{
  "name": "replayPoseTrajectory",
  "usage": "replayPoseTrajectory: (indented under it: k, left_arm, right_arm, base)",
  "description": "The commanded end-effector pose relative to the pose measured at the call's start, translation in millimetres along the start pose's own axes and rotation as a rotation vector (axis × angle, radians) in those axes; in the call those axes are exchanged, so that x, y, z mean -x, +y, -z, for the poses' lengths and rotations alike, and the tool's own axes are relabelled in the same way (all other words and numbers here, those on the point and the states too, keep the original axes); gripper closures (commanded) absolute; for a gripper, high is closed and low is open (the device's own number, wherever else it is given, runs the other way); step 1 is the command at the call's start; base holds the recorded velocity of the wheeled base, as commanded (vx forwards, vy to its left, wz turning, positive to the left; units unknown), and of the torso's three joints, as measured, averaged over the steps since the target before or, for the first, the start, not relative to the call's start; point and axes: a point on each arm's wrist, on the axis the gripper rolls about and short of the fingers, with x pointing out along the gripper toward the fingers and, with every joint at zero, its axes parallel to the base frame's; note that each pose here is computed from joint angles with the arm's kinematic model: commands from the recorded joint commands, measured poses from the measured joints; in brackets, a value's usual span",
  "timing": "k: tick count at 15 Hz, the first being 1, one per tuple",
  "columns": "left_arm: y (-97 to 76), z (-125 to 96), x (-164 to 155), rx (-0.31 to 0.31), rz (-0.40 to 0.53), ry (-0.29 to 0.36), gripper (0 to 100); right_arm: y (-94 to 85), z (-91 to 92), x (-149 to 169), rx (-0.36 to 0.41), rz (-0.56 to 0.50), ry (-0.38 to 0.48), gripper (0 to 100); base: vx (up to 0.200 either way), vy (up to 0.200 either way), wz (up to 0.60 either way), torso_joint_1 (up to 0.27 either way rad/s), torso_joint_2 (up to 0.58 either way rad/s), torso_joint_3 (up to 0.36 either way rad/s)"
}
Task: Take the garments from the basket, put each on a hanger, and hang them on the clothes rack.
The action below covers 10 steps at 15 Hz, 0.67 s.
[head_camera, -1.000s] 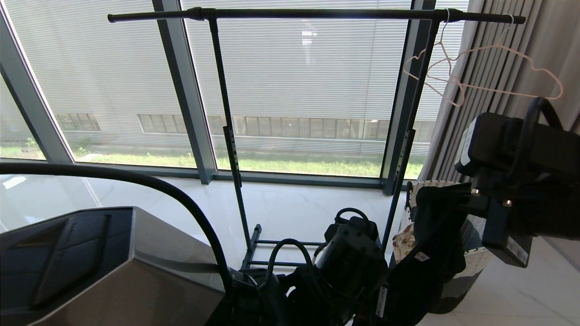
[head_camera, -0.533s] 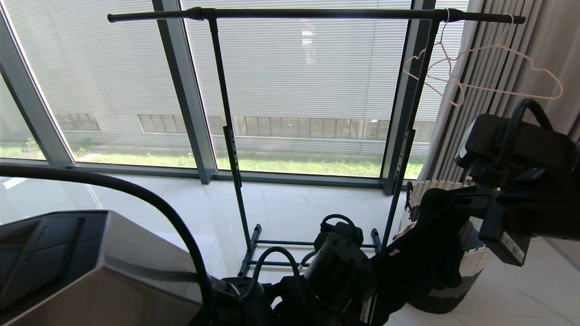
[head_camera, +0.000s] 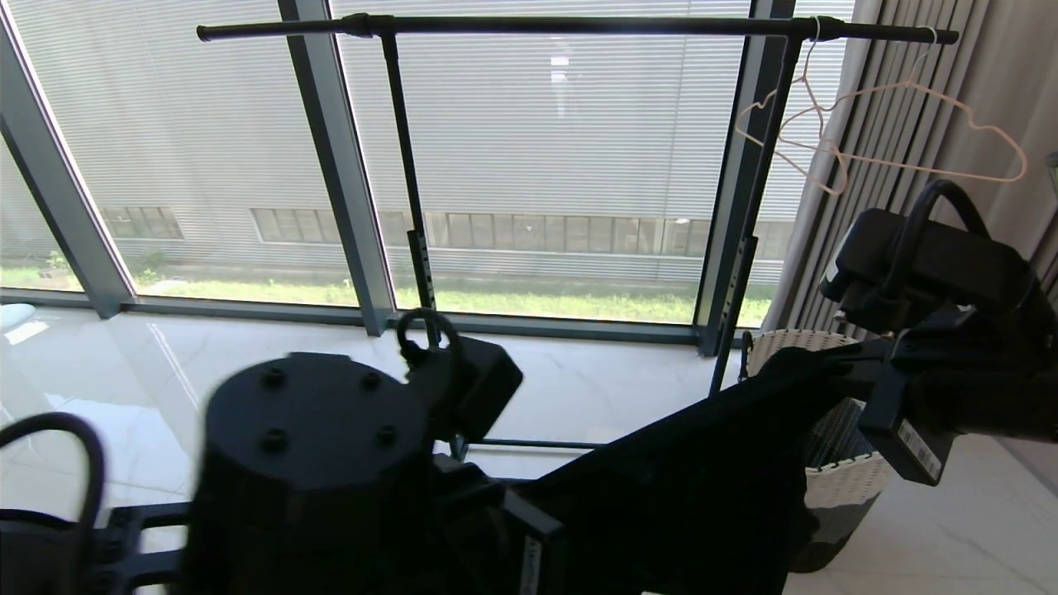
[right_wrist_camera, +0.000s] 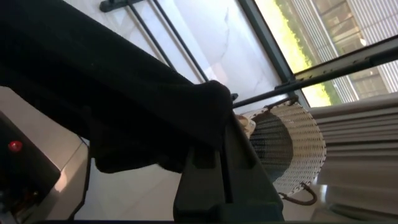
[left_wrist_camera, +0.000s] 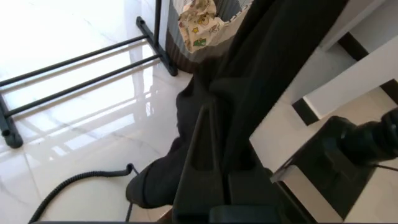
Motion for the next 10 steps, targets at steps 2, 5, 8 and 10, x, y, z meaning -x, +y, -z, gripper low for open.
replayPoseTrajectory:
  k: [2, 5, 8, 10]
  left_arm:
    - [15.5, -10.3, 101.3, 0.032, 0.035, -0.148, 100]
    - [14.5, -34.5, 110.7, 0.013, 0.005, -0.172, 100]
    - [15.7, -67.0, 91.6, -0.082, -0.073, -0.153, 100]
    - [15.3, -95.7, 78.2, -0.123, -0.09, -0.186, 100]
  right_arm:
    - [0.5, -2.1, -3.8, 0.005, -0.001, 0.002, 100]
    - [-1.4, -5.6, -2.0, -0.006, 0.016, -0.032, 100]
    - [-6.3, -10.5, 6.2, -0.016, 0.035, -0.066, 100]
    - [-16.1, -26.5, 13.3, -0.036, 0.064, -0.12, 100]
  base:
    - [0.0, 0.0, 0.0, 0.0, 0.0, 0.0]
    - [0.0, 0.0, 0.0, 0.0, 0.0, 0.0]
    - [0.0, 0.0, 0.0, 0.0, 0.0, 0.0]
    - [0.0, 0.0, 0.0, 0.0, 0.0, 0.0]
